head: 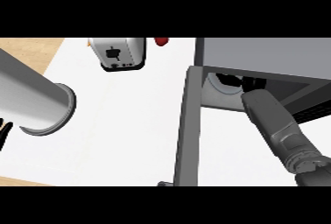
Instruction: Pick up the milk, place it into the microwave and close the microwave
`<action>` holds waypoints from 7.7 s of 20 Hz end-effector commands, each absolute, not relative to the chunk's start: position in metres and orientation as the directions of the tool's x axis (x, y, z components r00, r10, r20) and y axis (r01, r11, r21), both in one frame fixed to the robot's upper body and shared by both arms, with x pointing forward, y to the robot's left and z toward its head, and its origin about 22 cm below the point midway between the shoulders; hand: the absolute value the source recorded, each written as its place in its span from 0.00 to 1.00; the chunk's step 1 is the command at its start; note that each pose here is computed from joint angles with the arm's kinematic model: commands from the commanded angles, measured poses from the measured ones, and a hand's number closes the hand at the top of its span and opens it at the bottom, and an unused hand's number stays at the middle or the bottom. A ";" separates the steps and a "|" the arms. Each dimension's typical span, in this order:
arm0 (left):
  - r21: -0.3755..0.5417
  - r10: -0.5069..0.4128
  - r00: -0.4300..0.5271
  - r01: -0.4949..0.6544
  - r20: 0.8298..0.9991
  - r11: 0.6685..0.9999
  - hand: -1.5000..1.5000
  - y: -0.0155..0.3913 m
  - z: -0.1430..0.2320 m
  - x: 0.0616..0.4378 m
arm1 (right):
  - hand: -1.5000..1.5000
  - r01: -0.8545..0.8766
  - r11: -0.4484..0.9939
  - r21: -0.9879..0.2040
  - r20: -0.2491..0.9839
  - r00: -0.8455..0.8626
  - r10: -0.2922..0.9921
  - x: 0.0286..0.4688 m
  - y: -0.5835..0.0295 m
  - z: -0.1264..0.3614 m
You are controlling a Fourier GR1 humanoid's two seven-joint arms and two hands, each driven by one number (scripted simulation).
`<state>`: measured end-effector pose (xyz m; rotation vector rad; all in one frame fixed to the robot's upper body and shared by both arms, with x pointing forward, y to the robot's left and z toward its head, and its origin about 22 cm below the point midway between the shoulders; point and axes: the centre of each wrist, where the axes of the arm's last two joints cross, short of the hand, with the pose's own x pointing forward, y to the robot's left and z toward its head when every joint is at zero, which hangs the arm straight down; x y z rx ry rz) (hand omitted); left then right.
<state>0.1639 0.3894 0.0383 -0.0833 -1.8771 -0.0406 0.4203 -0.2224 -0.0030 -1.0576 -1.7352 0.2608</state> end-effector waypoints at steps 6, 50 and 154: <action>-0.003 0.033 -0.292 0.104 0.956 0.995 0.00 0.385 0.038 0.173 | 0.00 0.513 0.581 -0.631 0.630 -0.098 0.771 0.428 -0.218 0.009; -0.061 0.132 -0.232 0.291 0.964 0.955 0.00 0.348 0.018 0.134 | 0.00 0.088 0.988 -0.124 0.943 -0.301 0.146 0.338 -0.174 -0.103; 0.177 -0.038 -0.319 0.419 0.947 0.891 1.00 -0.020 0.087 0.352 | 0.00 -0.406 0.906 -0.120 0.806 -0.572 -0.149 0.193 -0.316 0.157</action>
